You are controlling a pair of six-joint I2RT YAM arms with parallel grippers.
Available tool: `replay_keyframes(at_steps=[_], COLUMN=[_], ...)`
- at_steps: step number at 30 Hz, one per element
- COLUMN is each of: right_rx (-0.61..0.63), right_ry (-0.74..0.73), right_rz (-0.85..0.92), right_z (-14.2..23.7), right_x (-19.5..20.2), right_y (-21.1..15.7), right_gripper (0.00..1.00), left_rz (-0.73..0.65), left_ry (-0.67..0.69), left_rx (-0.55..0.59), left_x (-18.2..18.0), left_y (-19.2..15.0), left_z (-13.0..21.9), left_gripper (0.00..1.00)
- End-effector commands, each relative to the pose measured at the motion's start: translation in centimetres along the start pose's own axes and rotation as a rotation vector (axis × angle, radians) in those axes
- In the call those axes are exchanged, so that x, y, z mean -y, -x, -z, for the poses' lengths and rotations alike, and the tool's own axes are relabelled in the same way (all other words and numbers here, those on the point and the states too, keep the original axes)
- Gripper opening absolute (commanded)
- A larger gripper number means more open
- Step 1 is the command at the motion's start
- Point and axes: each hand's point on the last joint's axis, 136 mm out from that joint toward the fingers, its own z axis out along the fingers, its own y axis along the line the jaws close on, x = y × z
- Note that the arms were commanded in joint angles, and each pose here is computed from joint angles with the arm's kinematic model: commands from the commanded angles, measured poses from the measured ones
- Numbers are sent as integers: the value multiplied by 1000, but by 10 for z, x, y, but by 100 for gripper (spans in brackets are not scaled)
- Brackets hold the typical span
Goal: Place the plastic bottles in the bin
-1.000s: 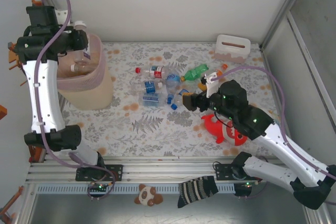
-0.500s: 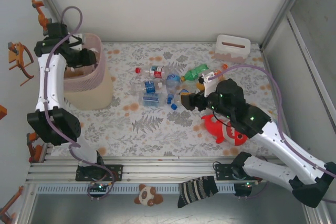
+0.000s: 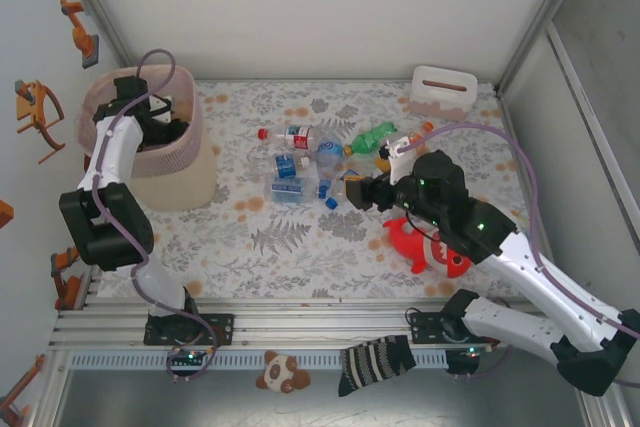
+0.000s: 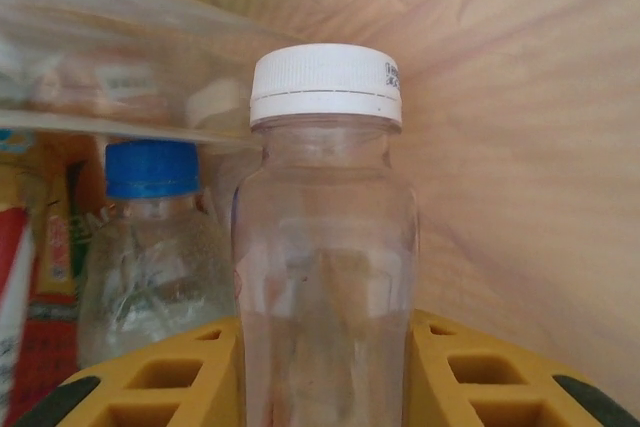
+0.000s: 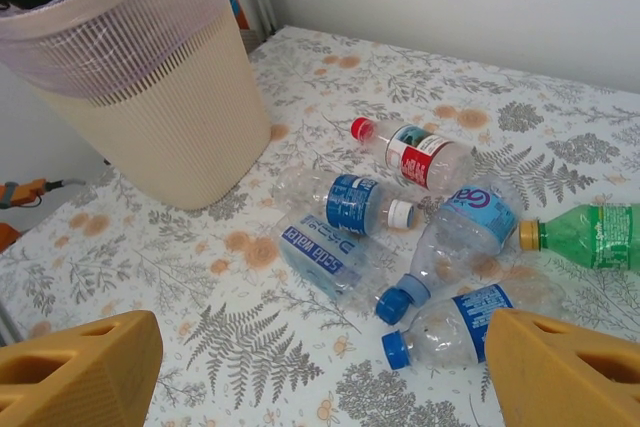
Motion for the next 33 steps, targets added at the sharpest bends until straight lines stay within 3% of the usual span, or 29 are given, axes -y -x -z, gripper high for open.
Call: replay_keyframes(at_steps=[1,7,19,33], right_rx=[46,40,-66,-186], right_ry=[-12,-60,-317,-470], right_rz=[6,-7,-93,-275], right_z=[8,10,12,3], right_x=[1,9,56,101], right_y=[13,13,-5,-40], right_gripper=[83,83,84,83], left_rz=[39,51,32,-14], left_ry=[-15,12,-12,-21], left_rx=[-54,-99,61,241], left_x=[-4,-14,0,15], left_y=[-9,-17,1,15], left_z=[-15,-22,28,85], left_gripper=[38,47,64,67])
